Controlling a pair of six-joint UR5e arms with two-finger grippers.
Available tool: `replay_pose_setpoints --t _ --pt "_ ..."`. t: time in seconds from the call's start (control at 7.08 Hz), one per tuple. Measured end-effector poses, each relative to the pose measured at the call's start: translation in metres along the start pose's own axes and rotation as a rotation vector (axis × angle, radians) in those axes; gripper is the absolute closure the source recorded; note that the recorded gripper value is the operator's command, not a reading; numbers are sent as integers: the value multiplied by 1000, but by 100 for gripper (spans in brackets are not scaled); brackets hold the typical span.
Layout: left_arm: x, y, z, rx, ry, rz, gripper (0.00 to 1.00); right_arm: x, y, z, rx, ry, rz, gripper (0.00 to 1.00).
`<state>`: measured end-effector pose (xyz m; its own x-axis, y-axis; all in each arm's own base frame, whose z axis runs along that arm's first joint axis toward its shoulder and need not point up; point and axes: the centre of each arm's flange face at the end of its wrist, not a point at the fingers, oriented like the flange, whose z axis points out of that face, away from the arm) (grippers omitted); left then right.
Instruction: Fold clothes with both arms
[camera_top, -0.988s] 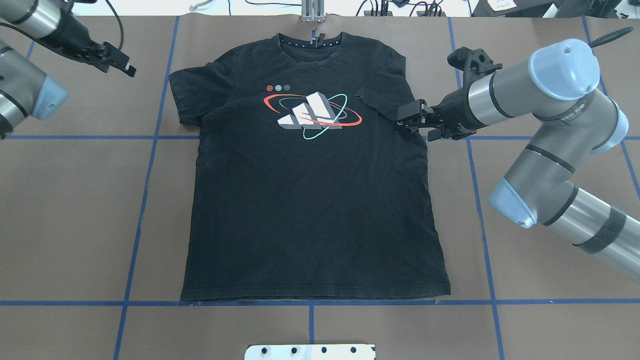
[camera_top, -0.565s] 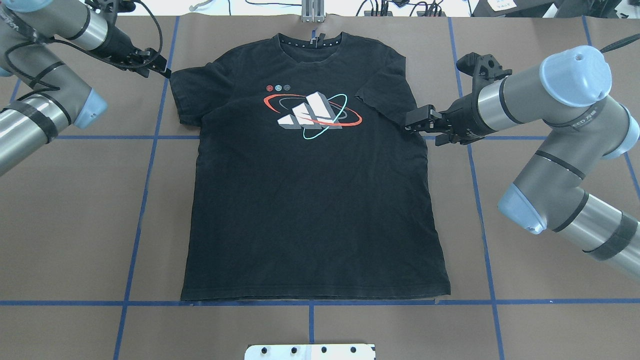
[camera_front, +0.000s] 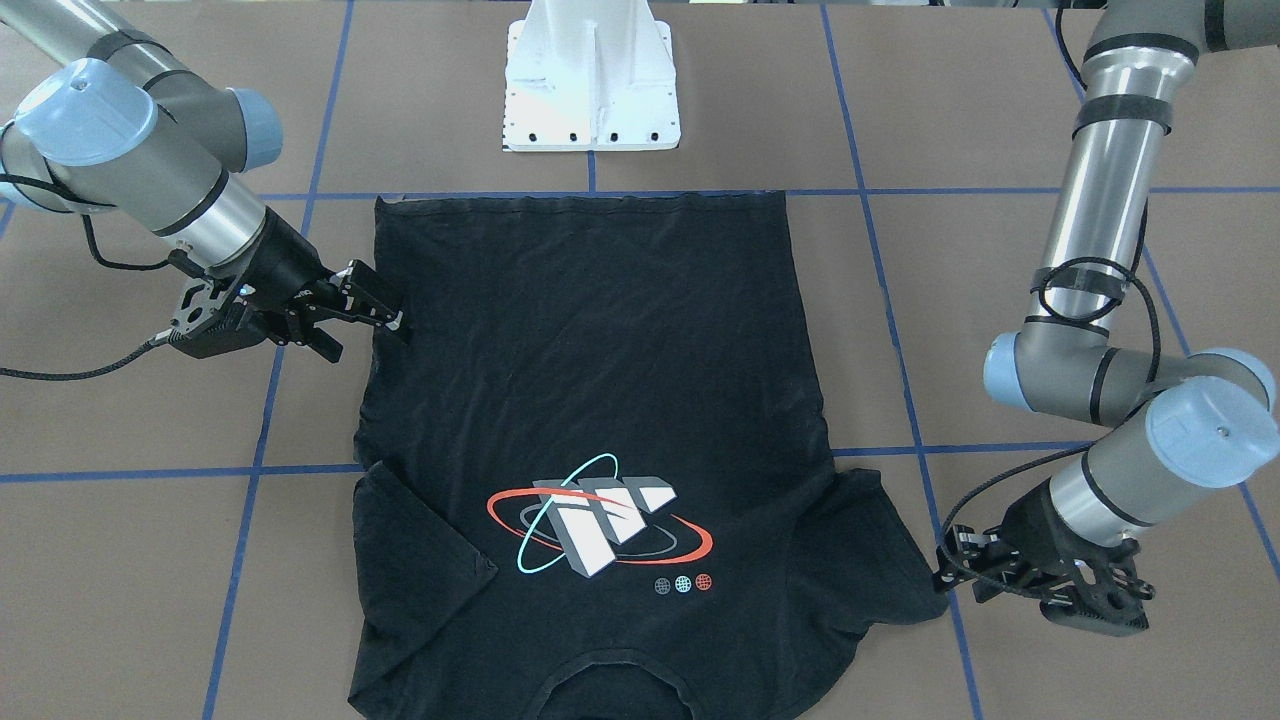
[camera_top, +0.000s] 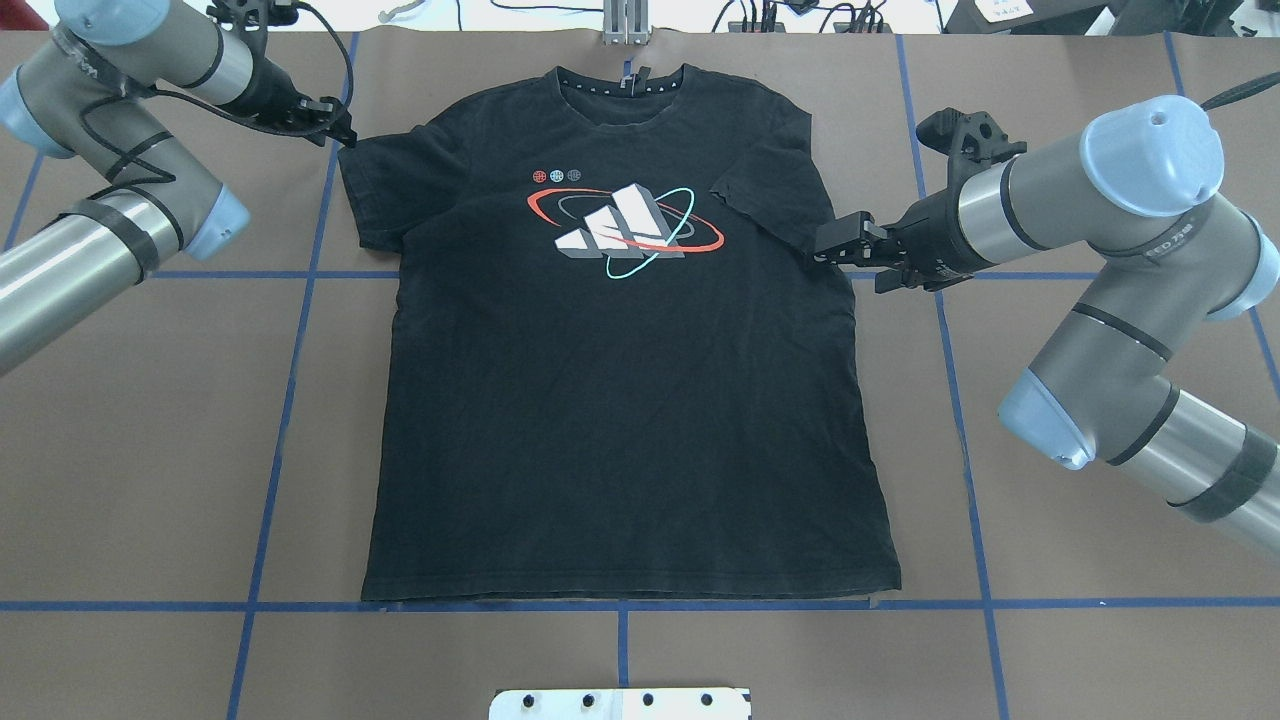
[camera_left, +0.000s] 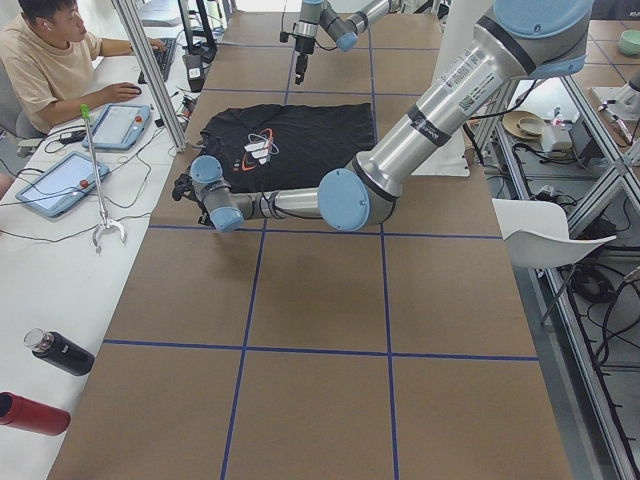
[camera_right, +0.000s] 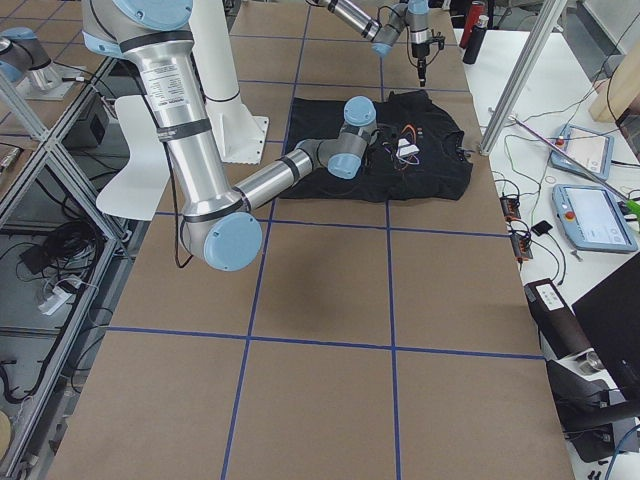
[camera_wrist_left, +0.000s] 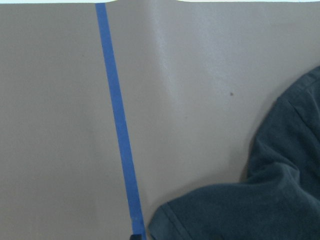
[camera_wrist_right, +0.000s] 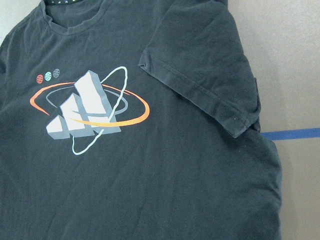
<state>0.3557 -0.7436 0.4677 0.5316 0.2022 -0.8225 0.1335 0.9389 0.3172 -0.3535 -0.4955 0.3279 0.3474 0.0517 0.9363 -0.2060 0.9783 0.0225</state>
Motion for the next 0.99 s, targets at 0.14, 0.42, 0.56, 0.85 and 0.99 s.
replay_pose_setpoints --t 0.14,0.42,0.56,0.85,0.99 --pt "0 4 8 6 -9 1 57 1 0 1 1 3 1 0" --pt "-2 9 18 11 -29 -3 57 3 -1 2 7 7 3 0" --pt "-1 10 20 12 -33 -3 58 3 -1 2 9 8 3 0" --pt "-2 10 21 11 -36 -5 69 3 -2 2 12 9 4 0" --pt "-2 10 21 11 -37 -4 81 4 -2 2 11 11 5 0"
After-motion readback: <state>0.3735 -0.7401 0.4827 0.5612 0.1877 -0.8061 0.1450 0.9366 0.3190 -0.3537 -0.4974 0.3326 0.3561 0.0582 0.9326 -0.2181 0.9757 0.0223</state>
